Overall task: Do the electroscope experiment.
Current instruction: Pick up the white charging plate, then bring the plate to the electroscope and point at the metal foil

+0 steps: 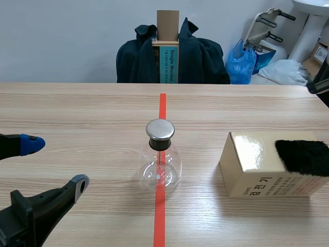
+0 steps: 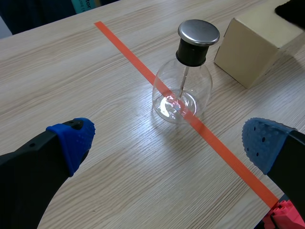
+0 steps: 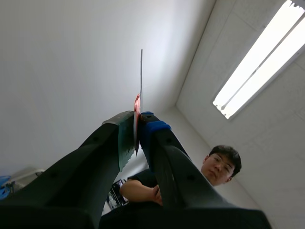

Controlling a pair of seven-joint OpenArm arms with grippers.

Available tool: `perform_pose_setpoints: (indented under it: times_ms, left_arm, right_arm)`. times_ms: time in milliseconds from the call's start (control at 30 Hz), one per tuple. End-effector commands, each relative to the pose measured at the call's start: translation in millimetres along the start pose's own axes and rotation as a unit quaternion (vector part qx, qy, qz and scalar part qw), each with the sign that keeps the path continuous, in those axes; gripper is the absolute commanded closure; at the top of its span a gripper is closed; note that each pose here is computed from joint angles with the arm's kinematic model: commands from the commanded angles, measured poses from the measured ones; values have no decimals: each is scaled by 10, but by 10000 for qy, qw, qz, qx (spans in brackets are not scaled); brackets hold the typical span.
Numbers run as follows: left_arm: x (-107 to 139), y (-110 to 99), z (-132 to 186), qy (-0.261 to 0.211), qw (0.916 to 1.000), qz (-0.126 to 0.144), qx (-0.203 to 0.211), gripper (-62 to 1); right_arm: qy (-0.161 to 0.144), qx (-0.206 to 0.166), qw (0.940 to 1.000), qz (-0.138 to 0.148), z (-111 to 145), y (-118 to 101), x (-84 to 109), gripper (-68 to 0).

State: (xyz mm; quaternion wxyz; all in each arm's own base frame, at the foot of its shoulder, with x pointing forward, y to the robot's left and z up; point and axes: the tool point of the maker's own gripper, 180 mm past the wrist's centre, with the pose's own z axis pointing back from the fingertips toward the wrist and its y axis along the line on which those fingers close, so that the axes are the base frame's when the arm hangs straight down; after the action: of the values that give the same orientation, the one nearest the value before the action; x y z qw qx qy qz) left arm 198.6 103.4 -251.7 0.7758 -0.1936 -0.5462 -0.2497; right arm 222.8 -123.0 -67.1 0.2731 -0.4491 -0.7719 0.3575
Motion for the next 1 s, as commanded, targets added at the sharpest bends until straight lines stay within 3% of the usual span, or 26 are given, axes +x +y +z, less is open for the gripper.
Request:
perform_pose_setpoints:
  times_ms: [0,267,467,600,667,967]
  left_arm:
    - [54,-22,-4,-106,9999,7,-43,-623]
    - [53,-22,-4,-104,9999,5,-43,-623]
    - [8,-43,-8,2,9998,-173,-81,-623]
    - [-127,-82,-58,113,9994,-269,-177,-139]
    - [-177,-66,-129,76,9996,-187,-192,-22]
    - [-461,23,-638,-69,9990,-231,-385,-28]
  right_arm:
    - [-165,-392,9991,45,-42,-167,70,-9]
    - [-620,-449,9970,-108,-26,-185,239,-9]
    - [-716,-488,9961,-170,-20,-203,269,-9]
    - [-574,-488,9970,-187,-26,-202,219,-8]
    - [-503,-487,9974,-189,-29,-201,193,-8]
    - [171,-456,9987,-172,-37,-187,-52,-8]
